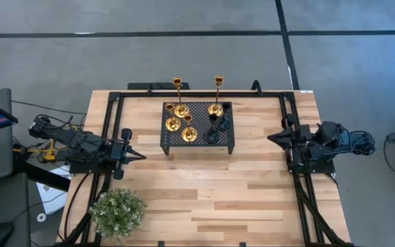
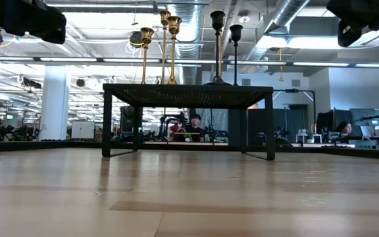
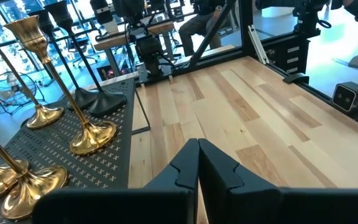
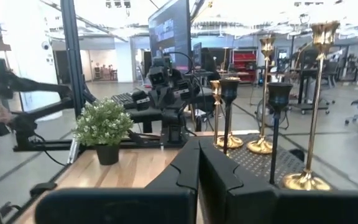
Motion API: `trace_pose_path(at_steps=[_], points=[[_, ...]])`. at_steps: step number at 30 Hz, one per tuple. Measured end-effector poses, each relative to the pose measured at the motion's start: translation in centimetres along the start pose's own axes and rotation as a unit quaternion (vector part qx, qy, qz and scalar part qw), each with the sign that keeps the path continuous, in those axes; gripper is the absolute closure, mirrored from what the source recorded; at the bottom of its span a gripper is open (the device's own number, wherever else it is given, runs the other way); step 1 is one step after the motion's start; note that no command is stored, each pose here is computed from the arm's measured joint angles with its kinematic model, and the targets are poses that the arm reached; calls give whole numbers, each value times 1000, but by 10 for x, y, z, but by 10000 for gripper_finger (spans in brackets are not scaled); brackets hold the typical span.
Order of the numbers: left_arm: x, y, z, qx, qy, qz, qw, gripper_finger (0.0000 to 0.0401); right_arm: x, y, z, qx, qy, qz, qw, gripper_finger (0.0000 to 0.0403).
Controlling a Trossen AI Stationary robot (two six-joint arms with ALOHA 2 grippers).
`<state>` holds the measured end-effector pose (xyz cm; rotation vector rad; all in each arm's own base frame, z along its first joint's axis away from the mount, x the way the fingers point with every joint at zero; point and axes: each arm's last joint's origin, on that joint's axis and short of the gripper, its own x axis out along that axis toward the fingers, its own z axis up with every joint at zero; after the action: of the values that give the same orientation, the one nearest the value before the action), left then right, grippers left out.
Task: Pick & Place candle stick holders
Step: Return to Home Position
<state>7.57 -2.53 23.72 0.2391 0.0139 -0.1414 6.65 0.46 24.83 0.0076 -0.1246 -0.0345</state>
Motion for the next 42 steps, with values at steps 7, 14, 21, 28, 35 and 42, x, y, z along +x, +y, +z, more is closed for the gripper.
trace_pose_path(at_steps=[7,14,21,28,35,42], points=[[0,0,0,0,0,0,1000,396,7,2,-21,11,22,1,1000,403],[0,0,0,0,0,0,1000,396,13,3,-48,-3,44,5,999,403],[0,0,0,0,0,0,1000,394,14,4,-43,-38,14,15,999,403],[0,0,0,0,1,0,1000,395,14,4,-49,-27,43,16,999,403],[0,0,0,1,3,-1,1000,395,13,4,-55,-16,76,19,997,403],[0,0,0,1,3,-1,1000,395,15,5,-72,-23,100,30,994,403]])
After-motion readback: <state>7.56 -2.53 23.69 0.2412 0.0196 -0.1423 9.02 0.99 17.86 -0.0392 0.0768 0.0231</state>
